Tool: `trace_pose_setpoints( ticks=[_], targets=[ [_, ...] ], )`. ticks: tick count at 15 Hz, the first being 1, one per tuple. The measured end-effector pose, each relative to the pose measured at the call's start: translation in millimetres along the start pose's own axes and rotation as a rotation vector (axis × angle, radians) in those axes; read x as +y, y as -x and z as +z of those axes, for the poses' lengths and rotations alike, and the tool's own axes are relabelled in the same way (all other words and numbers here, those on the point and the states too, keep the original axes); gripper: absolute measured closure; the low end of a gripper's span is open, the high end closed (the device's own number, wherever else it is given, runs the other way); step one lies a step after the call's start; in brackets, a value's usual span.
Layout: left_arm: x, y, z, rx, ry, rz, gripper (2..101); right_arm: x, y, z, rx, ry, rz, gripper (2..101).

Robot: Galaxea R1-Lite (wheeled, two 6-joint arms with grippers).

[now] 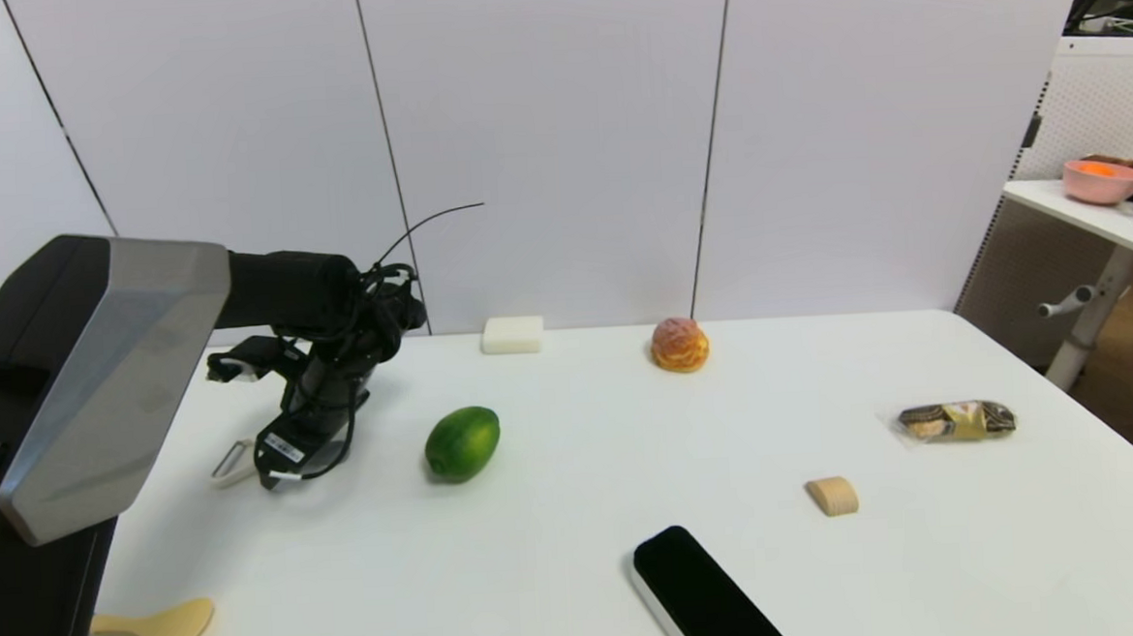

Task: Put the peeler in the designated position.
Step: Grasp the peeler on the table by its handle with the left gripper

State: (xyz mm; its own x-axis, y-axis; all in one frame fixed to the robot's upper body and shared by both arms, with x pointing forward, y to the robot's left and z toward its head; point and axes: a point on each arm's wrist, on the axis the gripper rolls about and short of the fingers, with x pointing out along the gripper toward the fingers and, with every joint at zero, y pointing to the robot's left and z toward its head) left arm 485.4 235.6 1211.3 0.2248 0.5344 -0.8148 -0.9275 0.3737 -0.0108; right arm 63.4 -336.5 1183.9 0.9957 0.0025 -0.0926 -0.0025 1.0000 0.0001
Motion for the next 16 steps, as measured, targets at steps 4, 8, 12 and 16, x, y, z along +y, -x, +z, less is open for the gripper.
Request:
trace_pose_setpoints(
  ticks=[4,8,12,16],
  targets=[
    [0.0,-0.2,0.3,0.0,0.0,0.0,51.5,0.0,0.0,0.0,0.0,0.0,0.0,4.3],
    [0.0,0.1,0.1,-0.001,0.007,0.0,86.8,0.0,0.0,0.0,0.0,0.0,0.0,4.3],
    [0.5,0.7,0.4,0.001,0.005,0.001,86.7,0.0,0.0,0.0,0.0,0.0,0.0,4.3],
    [1.0,11.8,8.2,-0.005,-0.023,-0.034,86.7,0.0,0.0,0.0,0.0,0.0,0.0,4.3]
  ],
)
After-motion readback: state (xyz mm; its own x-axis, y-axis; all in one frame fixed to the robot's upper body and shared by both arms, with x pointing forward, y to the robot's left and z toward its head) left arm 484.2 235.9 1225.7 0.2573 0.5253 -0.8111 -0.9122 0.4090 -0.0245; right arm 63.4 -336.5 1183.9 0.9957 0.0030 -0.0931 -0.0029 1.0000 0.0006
